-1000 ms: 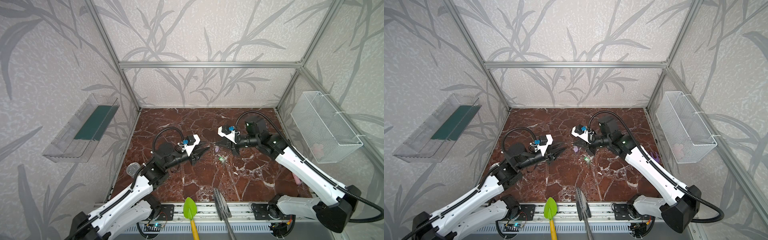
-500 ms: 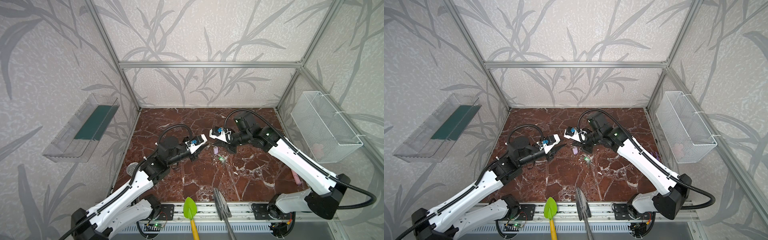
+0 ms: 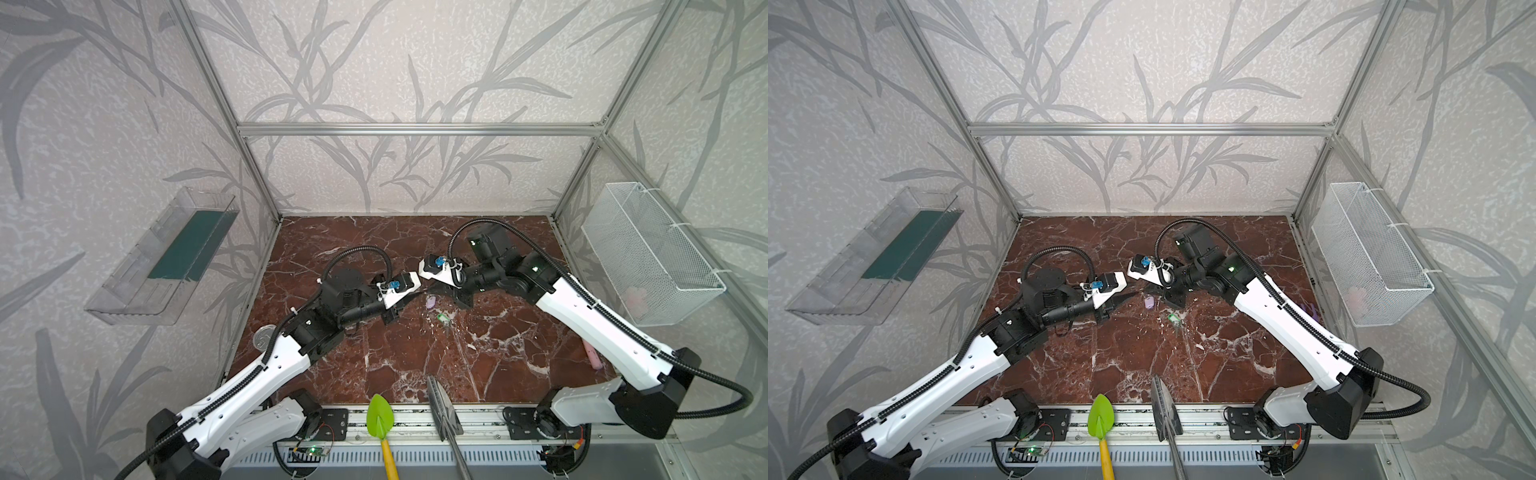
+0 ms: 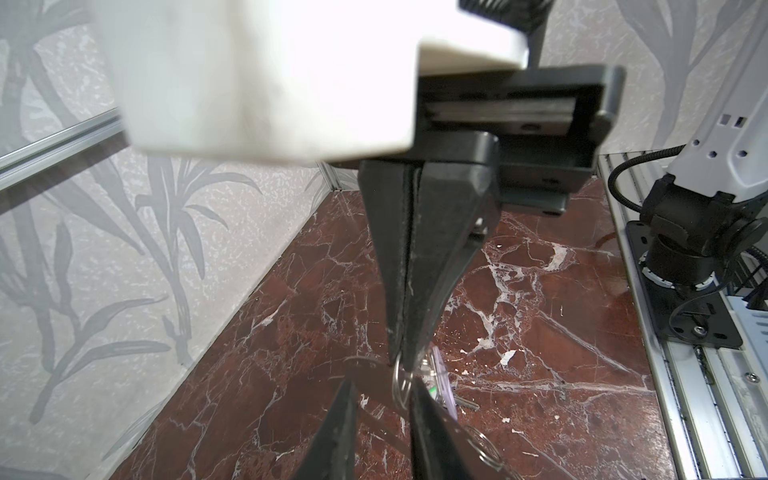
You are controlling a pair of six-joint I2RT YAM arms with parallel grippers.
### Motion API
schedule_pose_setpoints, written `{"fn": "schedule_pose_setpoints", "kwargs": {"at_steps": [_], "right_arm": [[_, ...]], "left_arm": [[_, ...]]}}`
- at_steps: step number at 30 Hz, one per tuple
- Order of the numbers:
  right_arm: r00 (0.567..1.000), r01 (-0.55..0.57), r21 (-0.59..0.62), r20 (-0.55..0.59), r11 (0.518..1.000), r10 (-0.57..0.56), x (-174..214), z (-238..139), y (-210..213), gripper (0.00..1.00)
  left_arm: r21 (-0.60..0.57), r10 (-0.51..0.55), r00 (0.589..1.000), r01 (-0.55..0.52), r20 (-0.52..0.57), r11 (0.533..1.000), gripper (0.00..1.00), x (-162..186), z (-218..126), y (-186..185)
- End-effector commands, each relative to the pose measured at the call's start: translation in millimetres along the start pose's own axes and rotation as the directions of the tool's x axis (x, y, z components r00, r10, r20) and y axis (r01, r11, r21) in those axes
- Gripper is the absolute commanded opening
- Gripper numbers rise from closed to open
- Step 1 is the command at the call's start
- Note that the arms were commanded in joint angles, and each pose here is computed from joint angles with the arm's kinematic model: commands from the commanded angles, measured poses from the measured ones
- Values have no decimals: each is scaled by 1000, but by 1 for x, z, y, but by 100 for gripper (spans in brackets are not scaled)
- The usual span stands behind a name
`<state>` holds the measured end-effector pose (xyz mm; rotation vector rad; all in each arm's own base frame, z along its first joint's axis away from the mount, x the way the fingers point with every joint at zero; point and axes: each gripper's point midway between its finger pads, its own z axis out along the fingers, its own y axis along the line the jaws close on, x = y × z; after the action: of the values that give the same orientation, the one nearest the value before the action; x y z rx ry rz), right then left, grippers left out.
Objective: Put the keys on the keyring
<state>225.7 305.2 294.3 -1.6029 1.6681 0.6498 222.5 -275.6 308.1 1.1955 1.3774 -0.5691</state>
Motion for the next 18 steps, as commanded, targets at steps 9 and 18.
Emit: {"fn": "schedule_pose_setpoints", "kwargs": {"at_steps": [9, 18], "right_arm": [[995, 44, -20, 87, 999, -42, -21, -10, 9, 0], [995, 47, -31, 94, 998, -44, -22, -10, 10, 0]], "left_arm": [[40, -2, 1000, 2, -7, 999, 22, -8, 5, -1], [32, 1, 1000, -1, -9, 999, 16, -9, 5, 1]]}}
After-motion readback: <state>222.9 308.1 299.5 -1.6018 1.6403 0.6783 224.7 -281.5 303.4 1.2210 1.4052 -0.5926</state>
